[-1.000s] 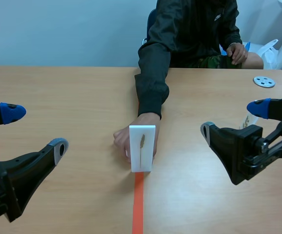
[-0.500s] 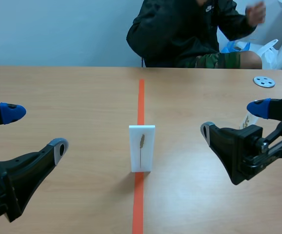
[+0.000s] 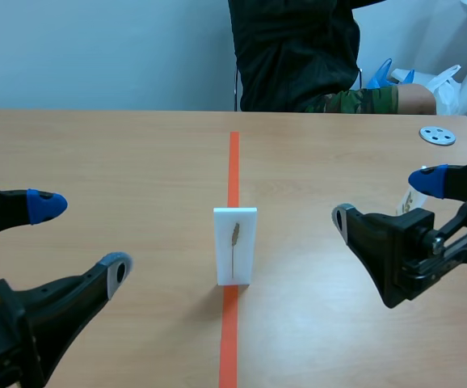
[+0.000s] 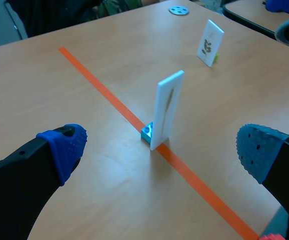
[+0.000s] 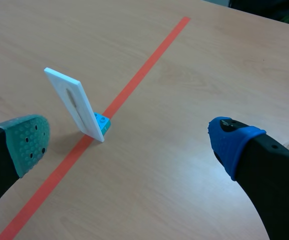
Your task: Sort the leaf by its shape. The table is split by an orange tape line. A compound leaf with several leaflets goes to the left side, a simple leaf with one blade goes to the right side. Return to the home posture when a red brick is placed on the table.
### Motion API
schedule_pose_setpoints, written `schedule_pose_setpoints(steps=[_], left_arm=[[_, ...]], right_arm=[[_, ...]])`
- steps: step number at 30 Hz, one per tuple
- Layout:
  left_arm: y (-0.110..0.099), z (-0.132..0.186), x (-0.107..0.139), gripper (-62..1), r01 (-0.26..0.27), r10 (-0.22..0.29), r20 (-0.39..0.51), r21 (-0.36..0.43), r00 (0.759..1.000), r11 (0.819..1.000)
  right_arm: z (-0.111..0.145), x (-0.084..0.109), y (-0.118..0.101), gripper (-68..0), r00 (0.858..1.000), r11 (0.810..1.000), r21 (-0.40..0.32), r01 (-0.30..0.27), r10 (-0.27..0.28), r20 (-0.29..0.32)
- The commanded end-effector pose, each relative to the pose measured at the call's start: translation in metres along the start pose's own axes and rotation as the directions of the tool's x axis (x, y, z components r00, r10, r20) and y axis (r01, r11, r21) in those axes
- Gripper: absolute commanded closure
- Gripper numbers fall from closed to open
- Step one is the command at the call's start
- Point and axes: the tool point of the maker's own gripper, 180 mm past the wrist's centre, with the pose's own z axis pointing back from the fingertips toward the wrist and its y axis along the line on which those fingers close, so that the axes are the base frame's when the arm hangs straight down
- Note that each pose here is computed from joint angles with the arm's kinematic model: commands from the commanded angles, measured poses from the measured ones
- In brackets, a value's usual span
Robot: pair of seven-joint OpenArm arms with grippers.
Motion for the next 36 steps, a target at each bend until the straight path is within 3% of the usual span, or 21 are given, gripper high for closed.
schedule_pose_setpoints(steps=[1, 5, 16, 20, 36], left_arm=[[0.001, -0.005, 0.003, -62.3, 0.012, -0.012, 0.003, -0.002, 1.0, 1.0], [0.005, -0.012, -0.01, -62.3, 0.06, -0.061, -0.037, -0.012, 0.997, 0.998], [0.003, -0.044, -0.061, -62.3, -0.001, -0.004, -0.097, -0.055, 0.995, 0.998], [0.001, -0.061, -0.071, -62.3, -0.013, 0.008, -0.075, -0.068, 0.997, 0.998], [-0.014, -0.12, -0.099, -62.3, 0.068, -0.075, -0.031, -0.173, 0.997, 0.983]], right_arm=[[-0.001, 0.007, -0.003, -67.9, 1.0, 1.0, -0.002, -0.006, 0.006, 0.022], [-0.001, 0.006, -0.003, -67.9, 1.0, 1.0, -0.001, -0.006, 0.006, 0.017], [-0.001, 0.006, -0.003, -67.9, 1.0, 1.0, -0.001, -0.006, 0.006, 0.013], [-0.001, 0.004, -0.003, -67.9, 1.0, 1.0, -0.002, -0.008, 0.008, 0.005], [-0.001, 0.003, -0.003, -67.9, 1.0, 1.0, -0.002, -0.009, 0.009, 0.0]])
